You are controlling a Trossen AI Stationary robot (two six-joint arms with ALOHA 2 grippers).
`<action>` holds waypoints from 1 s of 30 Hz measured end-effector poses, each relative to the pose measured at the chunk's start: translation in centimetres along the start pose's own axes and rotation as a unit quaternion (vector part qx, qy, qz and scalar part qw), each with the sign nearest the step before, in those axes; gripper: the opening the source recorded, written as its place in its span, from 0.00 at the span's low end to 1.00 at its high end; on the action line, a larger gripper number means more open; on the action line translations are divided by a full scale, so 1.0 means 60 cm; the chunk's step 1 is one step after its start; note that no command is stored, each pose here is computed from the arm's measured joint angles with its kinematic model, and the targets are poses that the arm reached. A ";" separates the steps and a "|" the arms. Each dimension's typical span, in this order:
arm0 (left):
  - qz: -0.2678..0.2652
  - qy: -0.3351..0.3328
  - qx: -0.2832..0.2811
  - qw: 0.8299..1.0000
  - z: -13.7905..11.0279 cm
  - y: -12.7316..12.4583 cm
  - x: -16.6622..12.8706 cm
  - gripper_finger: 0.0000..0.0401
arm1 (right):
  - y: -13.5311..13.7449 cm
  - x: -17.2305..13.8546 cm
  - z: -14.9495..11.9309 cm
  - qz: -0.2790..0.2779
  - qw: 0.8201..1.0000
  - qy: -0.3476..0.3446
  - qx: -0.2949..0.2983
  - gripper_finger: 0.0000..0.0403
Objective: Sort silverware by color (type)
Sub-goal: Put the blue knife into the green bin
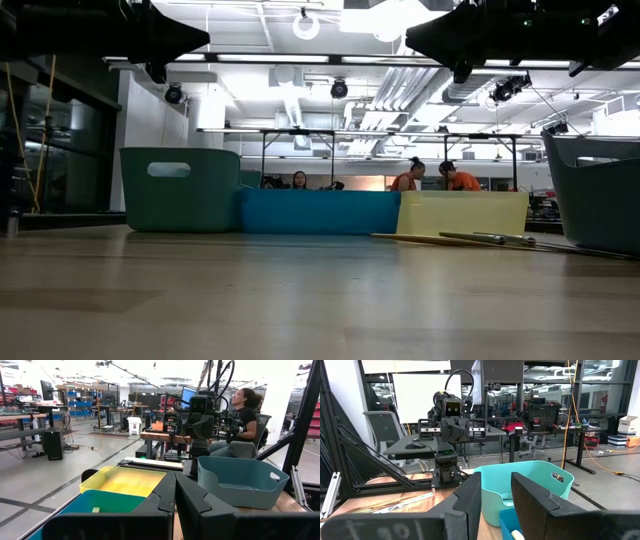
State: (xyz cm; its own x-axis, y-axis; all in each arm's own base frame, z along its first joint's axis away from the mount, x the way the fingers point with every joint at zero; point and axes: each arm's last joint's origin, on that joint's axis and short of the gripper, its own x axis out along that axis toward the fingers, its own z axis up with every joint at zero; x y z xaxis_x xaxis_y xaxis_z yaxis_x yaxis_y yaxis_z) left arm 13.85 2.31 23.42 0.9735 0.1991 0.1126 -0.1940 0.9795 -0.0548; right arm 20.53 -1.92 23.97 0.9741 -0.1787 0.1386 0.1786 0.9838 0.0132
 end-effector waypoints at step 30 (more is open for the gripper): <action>-0.282 0.152 0.045 0.946 0.047 -0.116 0.062 0.59 | 0.000 0.000 -0.001 0.000 1.000 0.005 0.000 0.26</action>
State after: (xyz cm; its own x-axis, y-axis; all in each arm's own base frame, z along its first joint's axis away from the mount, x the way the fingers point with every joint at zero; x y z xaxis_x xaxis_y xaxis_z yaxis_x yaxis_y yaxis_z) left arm 18.47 -3.68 27.01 0.9129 -0.3603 -0.1919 0.3699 0.9289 0.0153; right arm 20.54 -1.91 23.88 0.9753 -0.1788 0.1296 0.1786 0.9838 0.0135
